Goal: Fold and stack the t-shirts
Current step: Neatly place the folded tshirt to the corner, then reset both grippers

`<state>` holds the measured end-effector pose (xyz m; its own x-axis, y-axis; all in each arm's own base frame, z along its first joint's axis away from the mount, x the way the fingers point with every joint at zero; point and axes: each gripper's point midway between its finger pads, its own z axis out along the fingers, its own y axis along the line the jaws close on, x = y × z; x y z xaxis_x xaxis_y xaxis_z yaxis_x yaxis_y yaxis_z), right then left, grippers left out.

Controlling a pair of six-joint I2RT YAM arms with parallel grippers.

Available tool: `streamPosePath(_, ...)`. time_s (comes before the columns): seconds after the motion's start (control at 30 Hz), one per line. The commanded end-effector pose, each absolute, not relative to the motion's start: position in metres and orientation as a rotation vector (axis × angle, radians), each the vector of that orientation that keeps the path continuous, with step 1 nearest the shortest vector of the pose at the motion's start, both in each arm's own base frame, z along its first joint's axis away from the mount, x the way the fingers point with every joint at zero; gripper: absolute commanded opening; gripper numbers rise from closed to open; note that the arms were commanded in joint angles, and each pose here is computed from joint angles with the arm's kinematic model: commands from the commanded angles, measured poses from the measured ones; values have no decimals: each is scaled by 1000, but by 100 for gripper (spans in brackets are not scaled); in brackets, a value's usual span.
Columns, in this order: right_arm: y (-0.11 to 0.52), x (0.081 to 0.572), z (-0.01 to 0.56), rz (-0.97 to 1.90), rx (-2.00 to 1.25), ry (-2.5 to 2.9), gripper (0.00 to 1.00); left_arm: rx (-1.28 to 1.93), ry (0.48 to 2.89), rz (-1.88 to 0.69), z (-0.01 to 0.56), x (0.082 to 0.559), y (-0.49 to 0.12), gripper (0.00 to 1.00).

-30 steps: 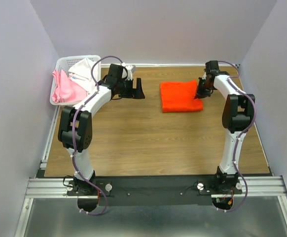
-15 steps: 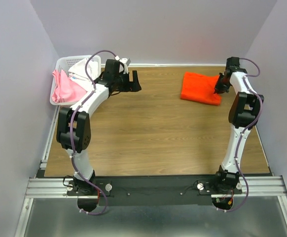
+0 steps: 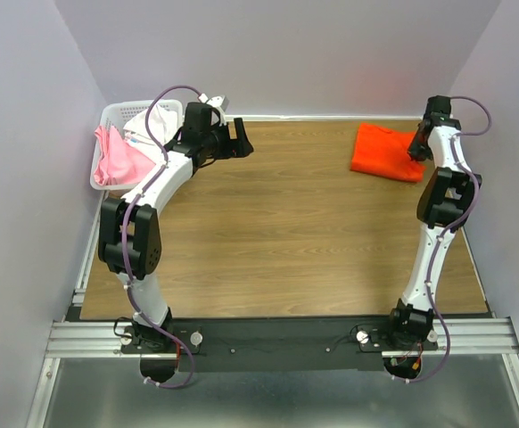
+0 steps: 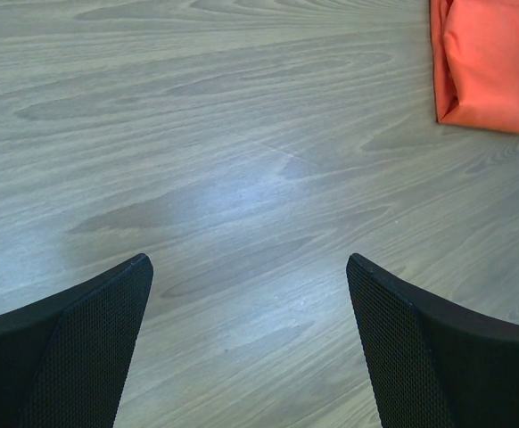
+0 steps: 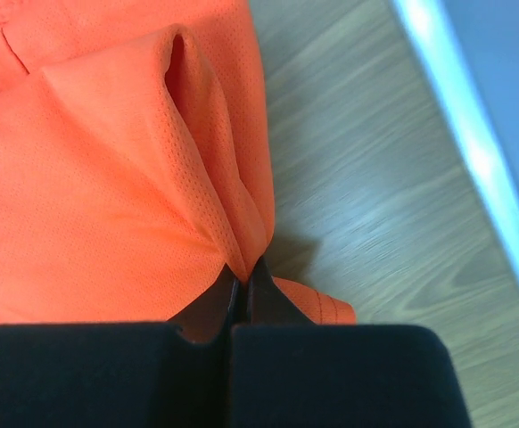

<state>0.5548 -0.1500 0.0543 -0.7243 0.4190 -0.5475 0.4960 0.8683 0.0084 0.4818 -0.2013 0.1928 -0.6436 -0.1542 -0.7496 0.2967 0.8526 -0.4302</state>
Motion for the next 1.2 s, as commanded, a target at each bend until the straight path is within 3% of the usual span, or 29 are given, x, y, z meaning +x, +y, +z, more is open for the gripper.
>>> streamPosePath(0.0,-189,557,53,-330,737,2436,0,68,2139,-655,203,486,-196,97)
streamPosePath(0.63,-224,574,68,-512,762,2316,1,43,2158,-634,205,479,-190,97)
streamPosePath(0.67,-225,574,71,-514,765,2307,5,42,2153,-634,207,479,-190,97)
streamPosePath(0.77,-226,576,85,-519,765,2274,48,42,2151,-645,208,478,-192,97)
streamPosePath(0.8,-228,576,90,-527,769,2259,71,42,2146,-648,210,478,-192,97)
streamPosePath(0.87,-228,574,100,-533,765,2240,87,42,2137,-646,214,479,-191,98)
streamPosePath(1.0,-227,565,120,-583,738,2209,97,51,2106,-640,226,476,-188,98)
streamPosePath(1.17,-208,554,136,-555,669,2182,100,43,2065,-620,239,470,-179,98)
